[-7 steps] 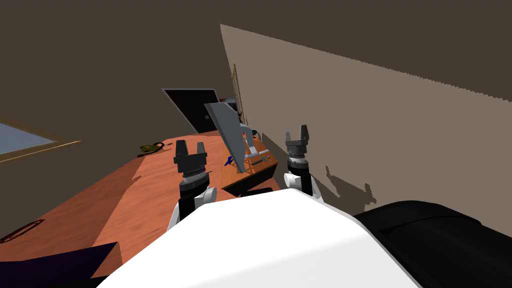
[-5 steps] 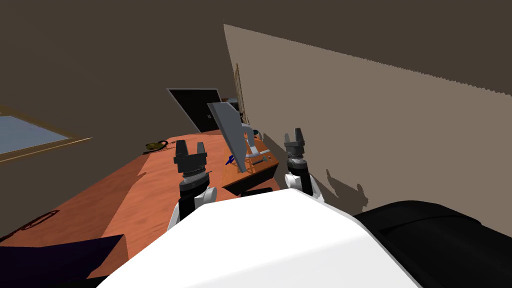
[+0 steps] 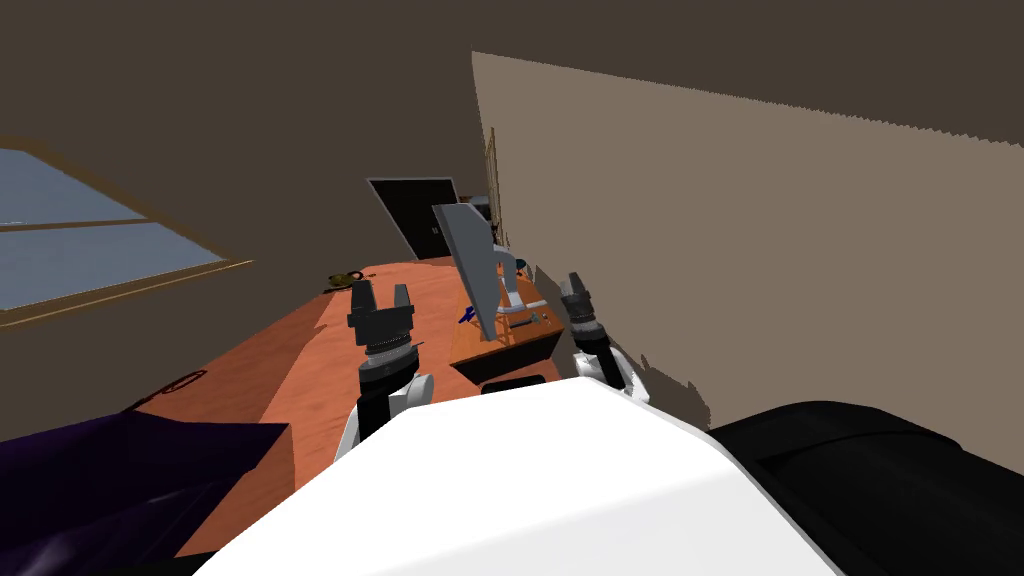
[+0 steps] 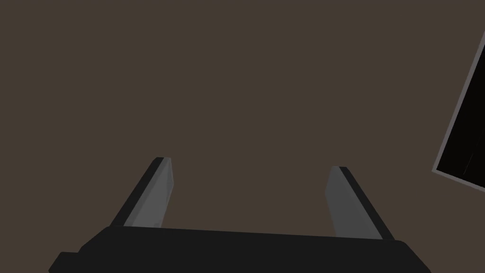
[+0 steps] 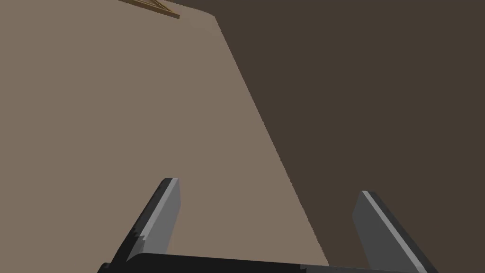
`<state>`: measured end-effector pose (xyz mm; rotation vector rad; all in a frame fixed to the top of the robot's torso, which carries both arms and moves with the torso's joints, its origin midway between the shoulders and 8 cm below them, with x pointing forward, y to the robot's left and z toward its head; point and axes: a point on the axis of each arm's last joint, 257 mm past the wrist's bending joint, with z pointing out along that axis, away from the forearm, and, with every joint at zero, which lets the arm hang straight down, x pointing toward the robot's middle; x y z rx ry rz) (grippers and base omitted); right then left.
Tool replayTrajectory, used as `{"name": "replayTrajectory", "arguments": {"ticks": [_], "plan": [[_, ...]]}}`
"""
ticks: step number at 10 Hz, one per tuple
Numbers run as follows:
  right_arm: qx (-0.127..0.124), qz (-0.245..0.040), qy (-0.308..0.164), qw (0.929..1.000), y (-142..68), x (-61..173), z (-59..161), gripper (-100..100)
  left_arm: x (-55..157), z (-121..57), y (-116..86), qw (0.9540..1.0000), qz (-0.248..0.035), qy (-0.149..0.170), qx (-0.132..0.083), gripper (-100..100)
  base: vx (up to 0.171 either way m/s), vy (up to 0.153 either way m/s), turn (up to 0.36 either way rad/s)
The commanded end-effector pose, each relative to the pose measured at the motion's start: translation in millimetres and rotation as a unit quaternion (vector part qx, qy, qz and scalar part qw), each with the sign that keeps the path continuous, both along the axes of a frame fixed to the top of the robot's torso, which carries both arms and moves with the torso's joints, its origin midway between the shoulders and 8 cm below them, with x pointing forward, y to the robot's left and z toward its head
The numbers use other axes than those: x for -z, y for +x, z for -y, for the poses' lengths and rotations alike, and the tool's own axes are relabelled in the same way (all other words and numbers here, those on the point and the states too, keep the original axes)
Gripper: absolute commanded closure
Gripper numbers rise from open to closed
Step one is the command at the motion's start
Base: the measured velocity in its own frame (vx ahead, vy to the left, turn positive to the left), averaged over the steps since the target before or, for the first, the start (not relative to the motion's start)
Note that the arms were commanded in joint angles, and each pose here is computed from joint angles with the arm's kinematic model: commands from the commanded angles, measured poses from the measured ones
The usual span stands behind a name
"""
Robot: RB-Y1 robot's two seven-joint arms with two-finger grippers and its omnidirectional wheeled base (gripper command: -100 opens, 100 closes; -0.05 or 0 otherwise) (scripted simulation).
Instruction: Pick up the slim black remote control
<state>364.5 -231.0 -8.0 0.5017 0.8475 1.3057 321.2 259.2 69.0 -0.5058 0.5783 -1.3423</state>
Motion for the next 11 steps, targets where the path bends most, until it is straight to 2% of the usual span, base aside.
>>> {"name": "replayTrajectory", "arguments": {"ticks": [1, 2, 4, 5, 6, 7, 8, 9, 10, 11], "plan": [[-0.002, -0.031, -0.029, 0.9991, 12, 25, -1, -100, 0, 0.0, 0, 1.0000, 0.000, 0.000, 0.000, 0, -0.019, -0.033, 0.315], [-0.003, -0.037, -0.033, 0.9988, 13, 31, 0, -100, 0, 0.0, 0, 1.0000, 0.000, 0.000, 0.000, 0, -0.009, -0.026, 0.080], [-0.007, -0.075, -0.073, 0.9945, 23, 66, -1, -100, 0, 0.0, 0, 1.0000, 0.000, 0.000, 0.000, 0, -0.011, -0.020, 0.262], [-0.006, -0.086, -0.076, 0.9934, 25, 76, 1, -100, 0, 0.0, 0, 1.0000, 0.000, 0.000, 0.000, 0, -0.009, -0.027, 0.151], [-0.008, -0.105, -0.100, 0.9895, 29, 95, 1, -100, 0, 0.0, 0, 1.0000, 0.000, 0.000, 0.000, 0, -0.006, -0.018, 0.237], [-0.007, -0.112, -0.100, 0.9887, 30, 102, 3, -100, 0, 0.0, 0, 1.0000, 0.000, 0.000, 0.000, 0, -0.006, -0.017, 0.149], [-0.011, -0.126, -0.125, 0.9841, 32, 117, 3, -100, 0, -0.1, 0, 1.0000, 0.000, 0.000, 0.000, 0, -0.009, -0.017, 0.247], [-0.008, -0.138, -0.125, 0.9824, 33, 128, 6, -100, 0, 0.0, 0, 1.0000, 0.000, 0.000, 0.000, 0, -0.006, -0.017, 0.140], [-0.013, -0.150, -0.151, 0.9770, 34, 142, 5, -100, 0, -0.1, 0, 1.0000, 0.000, 0.000, 0.000, 0, -0.006, -0.012, 0.263], [-0.011, -0.158, -0.151, 0.9757, 35, 150, 8, -100, 0, 0.0, 0, 1.0000, 0.000, 0.000, 0.000, 0, -0.006, -0.017, 0.164]]}}
